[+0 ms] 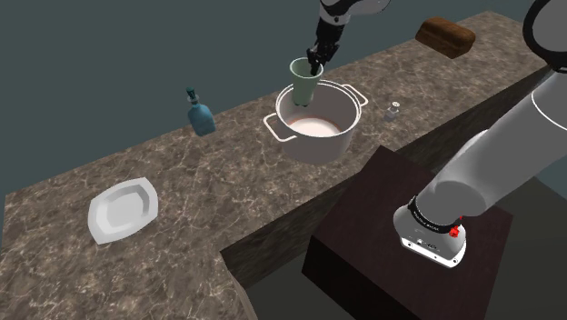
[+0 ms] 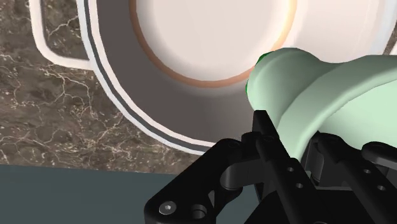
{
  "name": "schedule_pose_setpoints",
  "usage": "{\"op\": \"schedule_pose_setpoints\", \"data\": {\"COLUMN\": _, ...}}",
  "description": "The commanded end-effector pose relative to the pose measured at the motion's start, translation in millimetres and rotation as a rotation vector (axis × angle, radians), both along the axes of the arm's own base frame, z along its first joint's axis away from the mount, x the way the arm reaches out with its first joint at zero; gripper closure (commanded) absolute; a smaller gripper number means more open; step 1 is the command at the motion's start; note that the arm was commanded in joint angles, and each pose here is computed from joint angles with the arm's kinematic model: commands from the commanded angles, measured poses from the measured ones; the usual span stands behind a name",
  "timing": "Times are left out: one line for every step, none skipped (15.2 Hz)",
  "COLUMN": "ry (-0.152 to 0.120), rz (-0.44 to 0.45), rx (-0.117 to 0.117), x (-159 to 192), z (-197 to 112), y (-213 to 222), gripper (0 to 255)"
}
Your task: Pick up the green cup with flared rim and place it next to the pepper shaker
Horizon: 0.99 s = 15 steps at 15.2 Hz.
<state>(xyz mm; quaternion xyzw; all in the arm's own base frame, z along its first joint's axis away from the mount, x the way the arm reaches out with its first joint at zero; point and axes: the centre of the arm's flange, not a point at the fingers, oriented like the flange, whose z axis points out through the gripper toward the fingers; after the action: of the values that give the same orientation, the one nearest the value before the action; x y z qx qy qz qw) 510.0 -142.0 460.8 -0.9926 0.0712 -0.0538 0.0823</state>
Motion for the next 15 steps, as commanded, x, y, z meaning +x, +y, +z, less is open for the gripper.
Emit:
{"op": "schedule_pose_setpoints", "data": {"ry": -0.001, "rz": 0.001, "rx": 0.000, "x": -8, "z": 1, "y": -26, "gripper": 255}}
{"op": "schedule_pose_setpoints", "data": {"ry": -0.001, "rz": 0.001, "rx": 0.000, "x": -11, "z": 1, "y": -39, "gripper": 255}}
{"op": "schedule_pose_setpoints", "data": {"ry": -0.001, "rz": 0.001, "rx": 0.000, "x": -14, "z": 1, "y": -52, "gripper": 255}}
{"op": "schedule_pose_setpoints", "data": {"ry": -0.001, "rz": 0.001, "rx": 0.000, "x": -18, "z": 1, "y": -65, "gripper": 255}}
{"op": "schedule_pose_setpoints", "data": {"ry": -0.001, "rz": 0.001, "rx": 0.000, "x": -21, "z": 1, "y": -78, "gripper": 255}}
{"op": "schedule_pose_setpoints", "data": {"ry": -0.001, "rz": 0.001, "rx": 0.000, "x": -24, "z": 1, "y": -90, "gripper": 255}}
{"op": "schedule_pose_setpoints", "data": {"ry": -0.001, "rz": 0.001, "rx": 0.000, "x": -27, "z": 1, "y": -103, "gripper": 255}}
{"op": "schedule_pose_setpoints", "data": {"ry": -0.001, "rz": 0.001, "rx": 0.000, "x": -31, "z": 1, "y": -116, "gripper": 255}}
{"op": "schedule_pose_setpoints", "data": {"ry": -0.001, "rz": 0.001, "rx": 0.000, "x": -34, "z": 1, "y": -129, "gripper": 255}}
{"op": "schedule_pose_setpoints", "data": {"ry": -0.001, "rz": 0.001, "rx": 0.000, "x": -37, "z": 1, "y": -141, "gripper": 255}}
{"op": "schedule_pose_setpoints", "data": {"ry": -0.001, "rz": 0.001, "rx": 0.000, "x": -40, "z": 1, "y": -154, "gripper": 255}}
{"op": "schedule_pose_setpoints", "data": {"ry": -0.001, "rz": 0.001, "rx": 0.000, "x": -44, "z": 1, "y": -167, "gripper": 255}}
{"op": "schedule_pose_setpoints", "data": {"ry": -0.001, "rz": 0.001, "rx": 0.000, "x": -47, "z": 1, "y": -180, "gripper": 255}}
{"op": "schedule_pose_setpoints", "data": {"ry": -0.001, "rz": 0.001, "rx": 0.000, "x": -50, "z": 1, "y": -193, "gripper": 255}}
{"op": "schedule_pose_setpoints", "data": {"ry": -0.001, "rz": 0.001, "rx": 0.000, "x": -54, "z": 1, "y": -205, "gripper": 255}}
